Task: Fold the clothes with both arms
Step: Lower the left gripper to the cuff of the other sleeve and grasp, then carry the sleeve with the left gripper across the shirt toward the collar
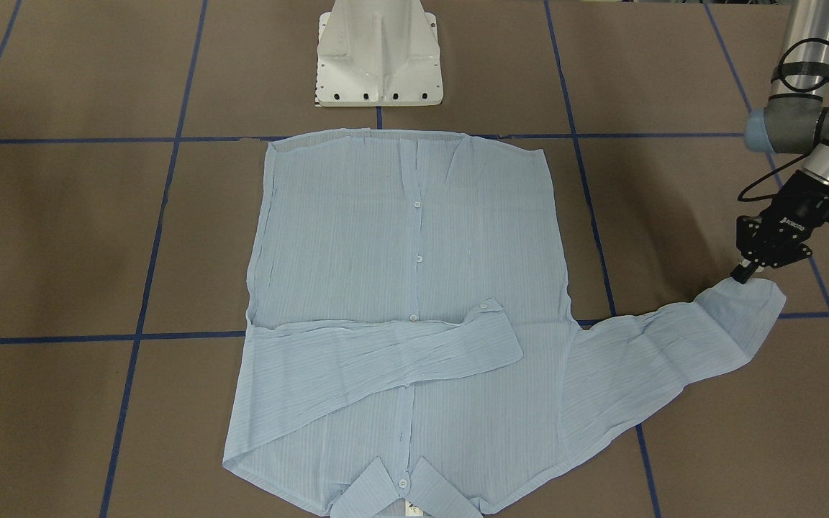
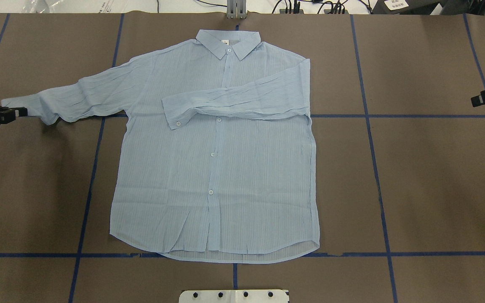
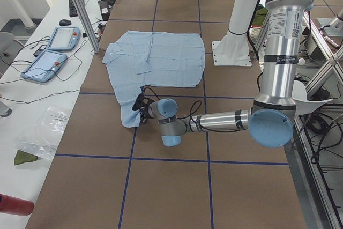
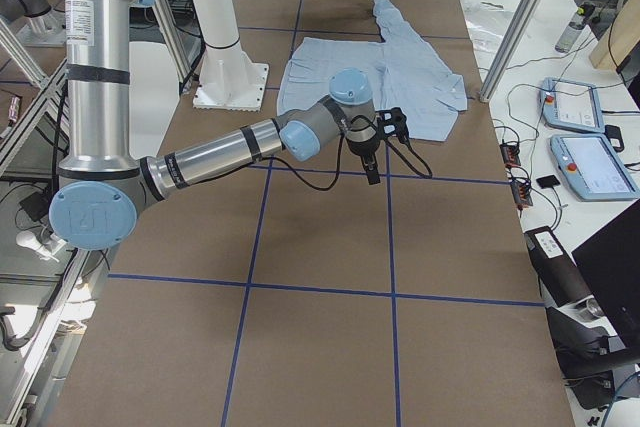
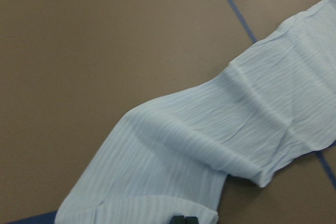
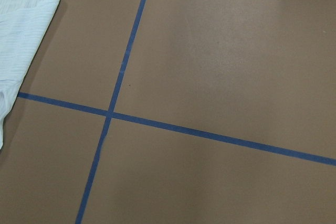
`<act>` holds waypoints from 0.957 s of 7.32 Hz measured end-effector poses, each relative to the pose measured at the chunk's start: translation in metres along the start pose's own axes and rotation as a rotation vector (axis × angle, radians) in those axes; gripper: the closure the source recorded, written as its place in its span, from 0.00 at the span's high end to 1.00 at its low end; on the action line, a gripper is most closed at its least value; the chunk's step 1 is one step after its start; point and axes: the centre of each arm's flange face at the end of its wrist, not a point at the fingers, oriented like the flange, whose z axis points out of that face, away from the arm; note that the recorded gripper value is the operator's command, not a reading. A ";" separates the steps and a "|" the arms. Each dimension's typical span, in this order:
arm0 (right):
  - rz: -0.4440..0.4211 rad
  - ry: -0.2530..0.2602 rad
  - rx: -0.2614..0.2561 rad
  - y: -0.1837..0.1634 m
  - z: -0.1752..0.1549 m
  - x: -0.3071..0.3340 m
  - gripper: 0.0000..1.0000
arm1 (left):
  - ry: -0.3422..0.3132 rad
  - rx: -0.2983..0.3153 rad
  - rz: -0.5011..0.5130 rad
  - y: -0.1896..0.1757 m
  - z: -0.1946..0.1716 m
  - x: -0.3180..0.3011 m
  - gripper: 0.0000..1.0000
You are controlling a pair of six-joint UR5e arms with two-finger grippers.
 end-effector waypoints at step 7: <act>0.007 -0.001 -0.005 0.000 0.002 0.001 1.00 | 0.143 -0.127 -0.217 -0.194 0.144 0.322 0.00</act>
